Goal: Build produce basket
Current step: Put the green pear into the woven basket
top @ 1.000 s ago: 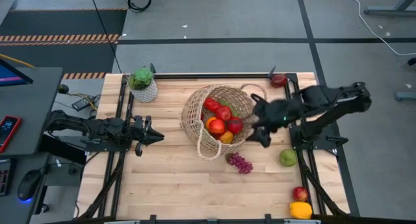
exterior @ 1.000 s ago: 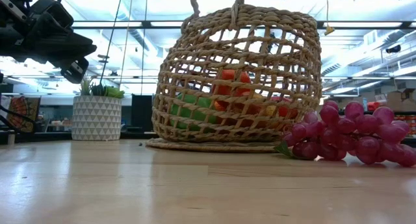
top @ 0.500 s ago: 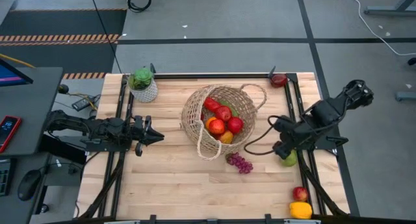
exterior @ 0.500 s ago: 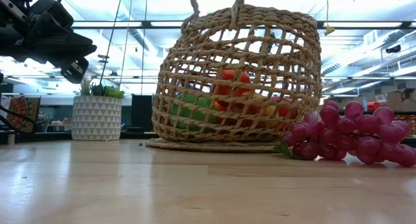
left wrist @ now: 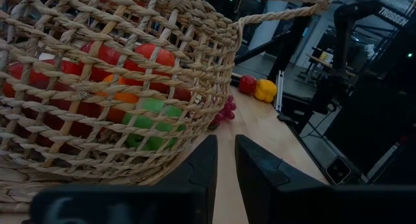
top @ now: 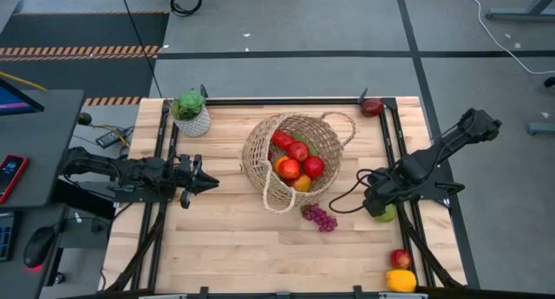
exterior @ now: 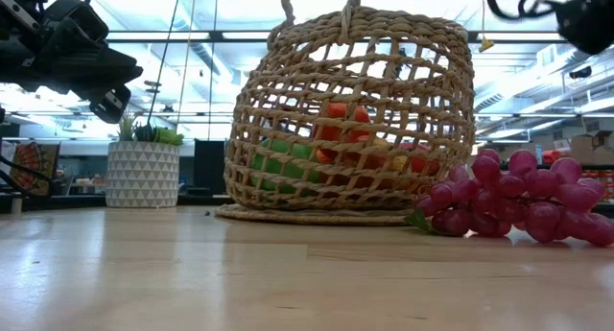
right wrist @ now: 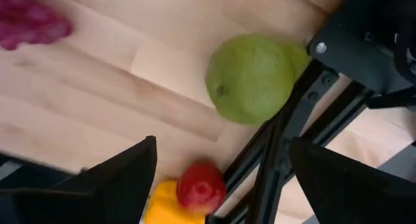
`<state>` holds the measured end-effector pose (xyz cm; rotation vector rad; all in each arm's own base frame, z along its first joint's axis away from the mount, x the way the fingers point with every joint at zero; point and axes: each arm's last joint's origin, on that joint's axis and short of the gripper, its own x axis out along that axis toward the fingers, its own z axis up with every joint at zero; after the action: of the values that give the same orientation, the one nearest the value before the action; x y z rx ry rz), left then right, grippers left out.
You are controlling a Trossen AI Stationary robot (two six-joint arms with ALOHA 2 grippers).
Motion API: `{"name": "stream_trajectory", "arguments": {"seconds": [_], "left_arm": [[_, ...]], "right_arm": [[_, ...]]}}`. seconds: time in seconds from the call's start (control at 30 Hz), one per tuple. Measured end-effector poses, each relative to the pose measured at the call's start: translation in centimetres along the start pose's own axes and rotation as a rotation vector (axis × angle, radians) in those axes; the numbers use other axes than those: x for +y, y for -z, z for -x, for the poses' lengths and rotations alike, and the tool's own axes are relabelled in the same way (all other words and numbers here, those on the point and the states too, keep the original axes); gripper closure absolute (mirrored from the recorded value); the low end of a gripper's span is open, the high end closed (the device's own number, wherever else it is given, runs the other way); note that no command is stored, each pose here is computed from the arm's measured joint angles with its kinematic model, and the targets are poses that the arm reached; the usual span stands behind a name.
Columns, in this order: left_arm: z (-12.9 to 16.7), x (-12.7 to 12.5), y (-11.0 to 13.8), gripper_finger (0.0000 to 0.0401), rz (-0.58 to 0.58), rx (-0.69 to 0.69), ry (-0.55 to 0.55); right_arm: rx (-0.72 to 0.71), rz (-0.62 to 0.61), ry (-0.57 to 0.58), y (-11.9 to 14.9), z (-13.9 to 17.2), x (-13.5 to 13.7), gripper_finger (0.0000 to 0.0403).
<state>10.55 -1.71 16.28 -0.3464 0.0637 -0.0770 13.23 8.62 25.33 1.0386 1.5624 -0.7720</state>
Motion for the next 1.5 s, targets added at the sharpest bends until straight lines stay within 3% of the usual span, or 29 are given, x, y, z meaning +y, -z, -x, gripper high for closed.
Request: {"name": "stream_trajectory", "arguments": {"seconds": [0.37,0.63,0.97,1.2,1.3,1.5], "left_arm": [[0.0,0.0,0.0,0.0343,0.0,0.0,0.0],[0.0,0.0,0.0,0.0339,0.0,0.0,0.0],[0.0,0.0,0.0,0.0344,0.0,0.0,0.0],[0.0,0.0,0.0,0.0338,0.0,0.0,0.0],[0.0,0.0,0.0,0.0339,0.0,0.0,0.0],[0.0,0.0,0.0,0.0343,0.0,0.0,0.0]], "right_arm": [[-0.087,-0.019,0.077,-0.9,-3.4,-1.2,0.0008],[-0.102,-0.039,0.052,-1.2,-5.0,-1.0,0.0004],[-0.09,-0.197,0.016,-1.3,-8.1,-1.2,0.0004],[-0.095,-0.146,0.038,-0.7,-9.2,-0.7,0.0004],[-0.111,-0.098,-0.003,-0.5,-9.3,-0.2,0.0009],[-0.123,-0.11,-0.026,-0.5,-9.3,-0.1,0.0038]]}}
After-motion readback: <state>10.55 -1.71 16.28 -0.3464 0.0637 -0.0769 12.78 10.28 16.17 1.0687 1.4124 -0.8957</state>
